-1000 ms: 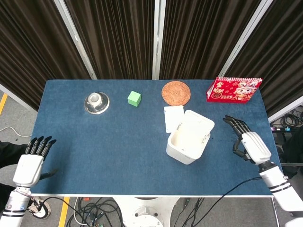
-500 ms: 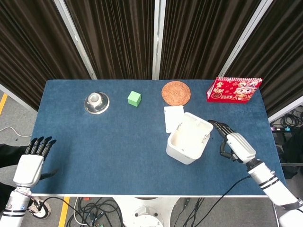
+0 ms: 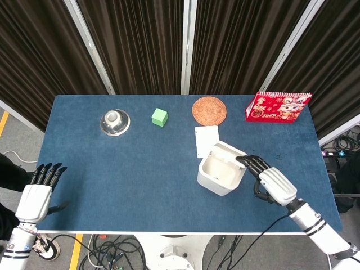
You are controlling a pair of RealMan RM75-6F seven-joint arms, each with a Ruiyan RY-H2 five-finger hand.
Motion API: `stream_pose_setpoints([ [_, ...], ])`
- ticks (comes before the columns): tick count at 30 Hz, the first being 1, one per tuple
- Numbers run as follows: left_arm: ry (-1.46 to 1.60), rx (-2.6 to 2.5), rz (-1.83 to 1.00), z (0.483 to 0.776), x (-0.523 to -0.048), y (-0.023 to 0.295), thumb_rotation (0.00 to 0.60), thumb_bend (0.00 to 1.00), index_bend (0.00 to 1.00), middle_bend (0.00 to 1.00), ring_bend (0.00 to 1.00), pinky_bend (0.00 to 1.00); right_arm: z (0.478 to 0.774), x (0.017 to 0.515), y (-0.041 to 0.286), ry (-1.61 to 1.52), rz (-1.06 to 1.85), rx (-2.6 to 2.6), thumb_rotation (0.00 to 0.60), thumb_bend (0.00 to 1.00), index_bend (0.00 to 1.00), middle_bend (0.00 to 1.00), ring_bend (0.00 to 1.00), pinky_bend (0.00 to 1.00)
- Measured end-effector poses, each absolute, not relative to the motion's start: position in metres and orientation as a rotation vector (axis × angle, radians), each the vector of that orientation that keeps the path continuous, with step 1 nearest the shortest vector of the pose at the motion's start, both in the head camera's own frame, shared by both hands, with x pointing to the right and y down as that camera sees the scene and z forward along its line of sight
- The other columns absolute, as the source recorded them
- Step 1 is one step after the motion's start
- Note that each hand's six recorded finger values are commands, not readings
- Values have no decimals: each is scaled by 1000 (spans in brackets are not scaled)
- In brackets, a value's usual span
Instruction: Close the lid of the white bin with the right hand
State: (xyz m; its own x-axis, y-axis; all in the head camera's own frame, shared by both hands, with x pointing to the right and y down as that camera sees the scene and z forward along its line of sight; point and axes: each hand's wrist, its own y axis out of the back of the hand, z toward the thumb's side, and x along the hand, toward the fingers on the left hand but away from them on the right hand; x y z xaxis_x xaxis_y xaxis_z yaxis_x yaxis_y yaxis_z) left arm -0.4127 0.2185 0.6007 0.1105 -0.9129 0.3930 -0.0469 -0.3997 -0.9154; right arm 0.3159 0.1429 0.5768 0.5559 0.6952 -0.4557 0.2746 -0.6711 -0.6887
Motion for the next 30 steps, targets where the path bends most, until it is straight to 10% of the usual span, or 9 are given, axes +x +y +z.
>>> stream_pose_setpoints([
  [30,984,-1603,-1378,597,-415,218,600,0,144,86,43,85,596,294,167,-473,1141,-2050,600,1000,0,225,0,0],
])
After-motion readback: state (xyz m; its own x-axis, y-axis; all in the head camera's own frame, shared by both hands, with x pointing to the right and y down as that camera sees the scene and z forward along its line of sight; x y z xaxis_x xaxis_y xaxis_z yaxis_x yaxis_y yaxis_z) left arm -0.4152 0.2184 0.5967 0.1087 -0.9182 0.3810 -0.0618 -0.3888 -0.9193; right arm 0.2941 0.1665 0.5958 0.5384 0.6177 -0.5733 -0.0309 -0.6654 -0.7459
